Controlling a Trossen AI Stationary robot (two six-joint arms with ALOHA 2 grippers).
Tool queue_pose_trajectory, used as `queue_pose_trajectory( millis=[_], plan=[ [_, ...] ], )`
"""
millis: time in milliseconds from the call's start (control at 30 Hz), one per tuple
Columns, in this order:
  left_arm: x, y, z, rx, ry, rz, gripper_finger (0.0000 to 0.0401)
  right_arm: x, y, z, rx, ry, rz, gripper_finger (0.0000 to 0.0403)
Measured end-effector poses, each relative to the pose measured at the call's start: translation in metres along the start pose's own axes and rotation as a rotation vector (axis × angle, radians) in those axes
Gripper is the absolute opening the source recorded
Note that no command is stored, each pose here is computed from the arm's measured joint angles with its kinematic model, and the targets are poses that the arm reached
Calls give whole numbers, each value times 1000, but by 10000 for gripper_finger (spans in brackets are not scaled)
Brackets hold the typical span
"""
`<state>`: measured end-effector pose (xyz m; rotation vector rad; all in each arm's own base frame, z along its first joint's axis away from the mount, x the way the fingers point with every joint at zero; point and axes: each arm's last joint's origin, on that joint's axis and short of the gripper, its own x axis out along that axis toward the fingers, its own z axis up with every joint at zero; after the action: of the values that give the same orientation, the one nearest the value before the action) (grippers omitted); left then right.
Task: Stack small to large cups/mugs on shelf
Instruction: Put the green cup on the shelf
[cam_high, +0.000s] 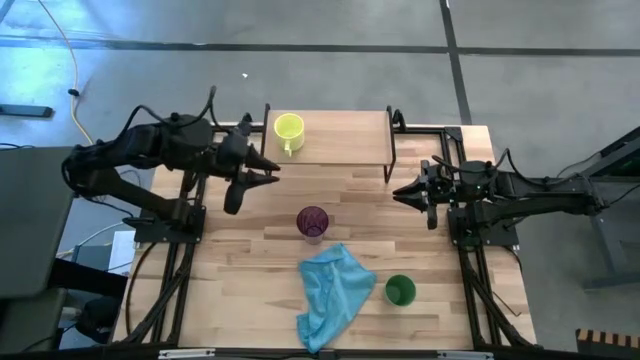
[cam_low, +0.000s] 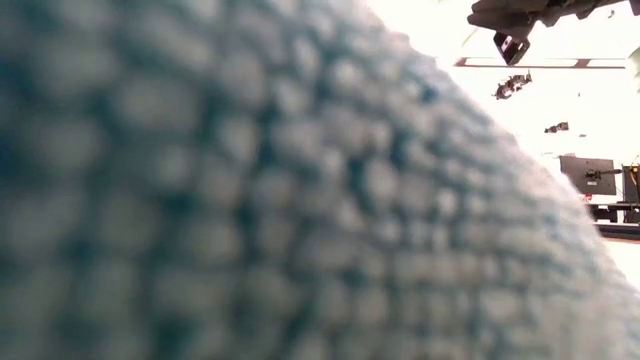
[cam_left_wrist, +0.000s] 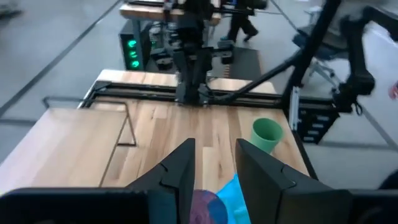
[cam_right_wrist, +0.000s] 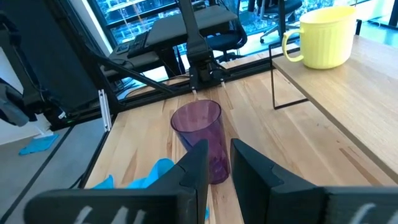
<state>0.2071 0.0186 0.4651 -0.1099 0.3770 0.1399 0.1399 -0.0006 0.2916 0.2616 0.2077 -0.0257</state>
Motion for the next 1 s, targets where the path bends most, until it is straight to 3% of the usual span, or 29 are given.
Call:
queue_pose_trajectory(
  millis=[100, 233, 467, 800, 1000],
  plan=[
    [-4, 4, -5, -78, 27, 118, 104, 0, 0, 0, 0, 1, 0, 57],
    [-7, 8, -5, -83, 13, 236, 104, 0, 0, 0, 1, -1, 0, 57],
    [4, 4, 2, -158, -39, 130, 104, 0, 0, 1, 27, -15, 4, 57],
    [39, 2, -7, -72, 83, 95, 104, 0, 1, 5, 0, -50, 13, 57],
    [47, 4, -26, -66, 133, 106, 104, 0, 2, 5, 0, -46, 29, 57]
  ],
)
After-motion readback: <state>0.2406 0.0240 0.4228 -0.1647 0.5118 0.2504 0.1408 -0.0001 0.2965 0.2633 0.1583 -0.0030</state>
